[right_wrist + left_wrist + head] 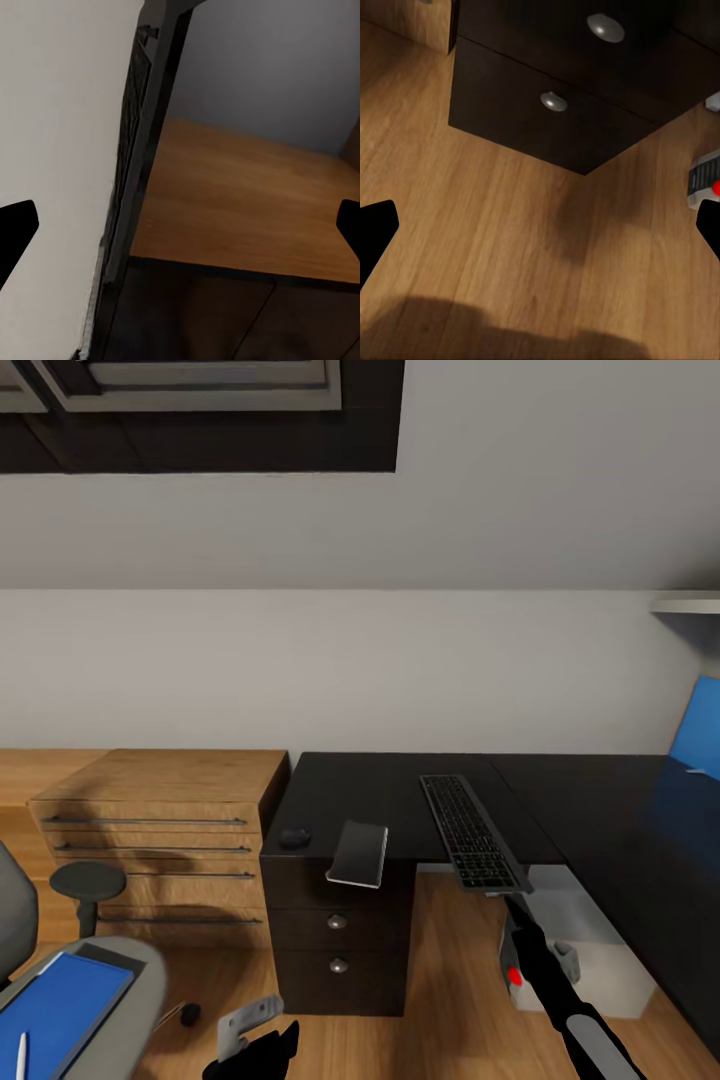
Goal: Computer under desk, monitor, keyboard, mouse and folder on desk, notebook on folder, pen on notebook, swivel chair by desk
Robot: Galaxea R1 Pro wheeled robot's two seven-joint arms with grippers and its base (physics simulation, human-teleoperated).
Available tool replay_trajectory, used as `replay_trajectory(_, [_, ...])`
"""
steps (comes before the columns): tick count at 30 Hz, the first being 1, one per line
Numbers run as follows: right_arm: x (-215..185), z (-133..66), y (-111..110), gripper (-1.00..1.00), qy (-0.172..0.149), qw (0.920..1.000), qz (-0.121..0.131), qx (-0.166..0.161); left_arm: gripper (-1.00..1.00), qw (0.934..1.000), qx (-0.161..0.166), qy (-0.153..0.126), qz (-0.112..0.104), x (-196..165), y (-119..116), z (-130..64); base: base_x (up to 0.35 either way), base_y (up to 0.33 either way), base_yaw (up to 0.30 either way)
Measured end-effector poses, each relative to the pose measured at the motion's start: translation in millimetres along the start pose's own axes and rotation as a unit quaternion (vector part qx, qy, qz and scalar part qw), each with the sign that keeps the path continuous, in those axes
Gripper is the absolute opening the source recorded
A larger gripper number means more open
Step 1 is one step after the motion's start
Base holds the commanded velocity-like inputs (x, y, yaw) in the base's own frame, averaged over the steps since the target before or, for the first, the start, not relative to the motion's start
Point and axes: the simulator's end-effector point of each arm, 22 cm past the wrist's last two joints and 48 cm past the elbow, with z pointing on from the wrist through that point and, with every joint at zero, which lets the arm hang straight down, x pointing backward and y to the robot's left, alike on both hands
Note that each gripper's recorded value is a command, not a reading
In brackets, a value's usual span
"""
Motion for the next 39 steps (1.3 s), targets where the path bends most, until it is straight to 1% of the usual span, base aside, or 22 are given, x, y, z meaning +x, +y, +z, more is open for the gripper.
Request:
replay_trajectory(4, [-2.0, -0.1, 7.3, 1.00, 0.000, 1.0000, 0.000, 0.000, 1.00, 1.0000, 0.000, 0.000, 0.000, -5.2, -2.8, -4.6, 0.007, 0.000, 0.000])
replay_trajectory(13, [-3.5, -0.6, 6.1, 1.00, -0.001, 1.0000, 0.000, 0.001, 1.00, 1.0000, 0.001, 0.000, 0.001, -4.7, -3.9, -4.8, 0.012, 0.000, 0.000])
replay_trajectory(39, [-4.5, -0.8, 5.5, 1.00, -0.002, 1.0000, 0.000, 0.002, 1.00, 1.0000, 0.002, 0.002, 0.002, -3.1, -4.6, -4.6, 0.075, 0.000, 0.000])
